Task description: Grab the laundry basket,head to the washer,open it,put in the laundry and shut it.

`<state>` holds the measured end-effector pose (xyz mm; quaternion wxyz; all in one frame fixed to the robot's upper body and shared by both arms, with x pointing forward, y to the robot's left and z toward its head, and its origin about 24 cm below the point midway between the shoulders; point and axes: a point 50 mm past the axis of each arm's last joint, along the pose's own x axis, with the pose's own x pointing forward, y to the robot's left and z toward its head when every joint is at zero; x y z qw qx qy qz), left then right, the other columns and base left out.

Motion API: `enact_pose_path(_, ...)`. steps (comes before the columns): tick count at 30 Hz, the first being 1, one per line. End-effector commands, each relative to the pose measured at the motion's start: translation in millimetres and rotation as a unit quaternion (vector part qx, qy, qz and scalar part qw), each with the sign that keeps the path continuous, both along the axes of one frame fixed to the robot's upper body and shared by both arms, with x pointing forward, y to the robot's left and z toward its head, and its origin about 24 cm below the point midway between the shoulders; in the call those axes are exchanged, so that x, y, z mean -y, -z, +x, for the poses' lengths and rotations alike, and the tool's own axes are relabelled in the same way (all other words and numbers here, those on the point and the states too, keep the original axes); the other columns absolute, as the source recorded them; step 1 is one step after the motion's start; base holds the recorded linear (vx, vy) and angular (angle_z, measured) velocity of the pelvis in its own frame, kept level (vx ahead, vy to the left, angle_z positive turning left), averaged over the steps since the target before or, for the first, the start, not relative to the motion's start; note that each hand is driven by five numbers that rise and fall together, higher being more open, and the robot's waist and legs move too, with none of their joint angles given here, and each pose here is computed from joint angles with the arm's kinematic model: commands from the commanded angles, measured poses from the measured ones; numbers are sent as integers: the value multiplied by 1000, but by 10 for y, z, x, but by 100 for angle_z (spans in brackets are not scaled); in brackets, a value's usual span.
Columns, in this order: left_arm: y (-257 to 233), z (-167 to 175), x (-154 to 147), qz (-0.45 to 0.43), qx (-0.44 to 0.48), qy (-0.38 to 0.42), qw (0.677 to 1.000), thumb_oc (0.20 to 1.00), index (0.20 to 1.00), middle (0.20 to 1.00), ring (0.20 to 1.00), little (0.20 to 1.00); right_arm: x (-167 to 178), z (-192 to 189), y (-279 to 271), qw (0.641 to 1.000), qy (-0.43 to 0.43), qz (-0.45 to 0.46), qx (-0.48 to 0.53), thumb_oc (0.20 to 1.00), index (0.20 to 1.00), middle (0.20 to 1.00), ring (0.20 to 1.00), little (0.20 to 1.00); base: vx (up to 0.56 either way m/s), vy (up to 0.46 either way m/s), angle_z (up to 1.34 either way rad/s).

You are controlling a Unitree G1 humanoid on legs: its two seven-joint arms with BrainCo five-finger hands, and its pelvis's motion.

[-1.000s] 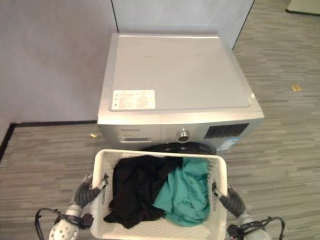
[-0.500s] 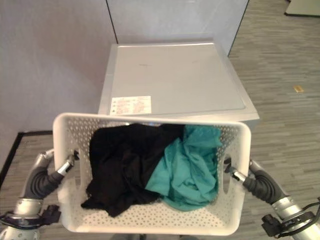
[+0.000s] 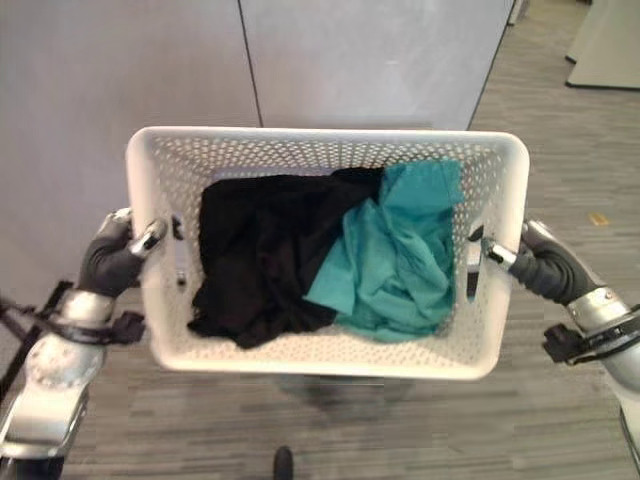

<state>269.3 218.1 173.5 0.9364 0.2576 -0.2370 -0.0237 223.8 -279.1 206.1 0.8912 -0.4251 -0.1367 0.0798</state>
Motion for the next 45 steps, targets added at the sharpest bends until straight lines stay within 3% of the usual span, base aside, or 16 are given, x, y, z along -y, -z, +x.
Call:
enact_pose_path(1, -596, 304, -134, -69, 89, -30, 993, 200, 200, 200, 200, 200, 157, 140, -530, 995, 37, 6, 93, 200, 200, 200, 200, 200, 6, -83, 34)
enact_pose_path(6, -877, 738, 210, -64, 74, 7, 995, 200, 200, 200, 200, 200, 58, 389, -651, 995, 23, 21, 95, 200, 200, 200, 200, 200, 16, -91, 23)
enact_pose_path(7, -891, 949, 375, -69, 36, 20, 997, 200, 200, 200, 200, 200, 64, 511, -669, 995, 35, 24, 89, 200, 200, 200, 200, 200, 5, -112, 41)
enact_pose_path(13, -995, 1344, 488, -64, -33, -21, 997, 200, 200, 200, 200, 200, 111, 797, -673, 995, 66, 42, 60, 200, 200, 200, 200, 200, 29, -125, 41)
enact_pose_path(16, -1022, 1392, 413, -61, -42, -41, 996, 200, 200, 200, 200, 200, 77, 893, -639, 996, 66, 40, 47, 200, 200, 200, 200, 200, 7, -58, 16)
enact_pose_path(22, -738, 1483, 806, -29, -97, -12, 995, 200, 200, 200, 200, 200, 339, 1078, -428, 987, 155, 29, 3, 200, 200, 200, 200, 200, 120, 62, 29)
enact_pose_path(27, -620, 1508, 978, -1, -120, -2, 993, 200, 200, 200, 200, 200, 366, 1393, -194, 975, 215, 6, -62, 200, 200, 200, 200, 200, 251, 162, -33)
enact_pose_path(36, -627, 1615, 701, 42, -159, -73, 984, 200, 200, 200, 200, 200, 306, 1666, -372, 956, 263, -52, -116, 200, 200, 200, 200, 200, 140, 12, -4)
enact_pose_path(45, -562, 1623, 886, 60, -165, -59, 983, 200, 200, 200, 200, 200, 375, 1665, -242, 944, 283, -70, -154, 200, 200, 200, 200, 200, 109, -139, 22)
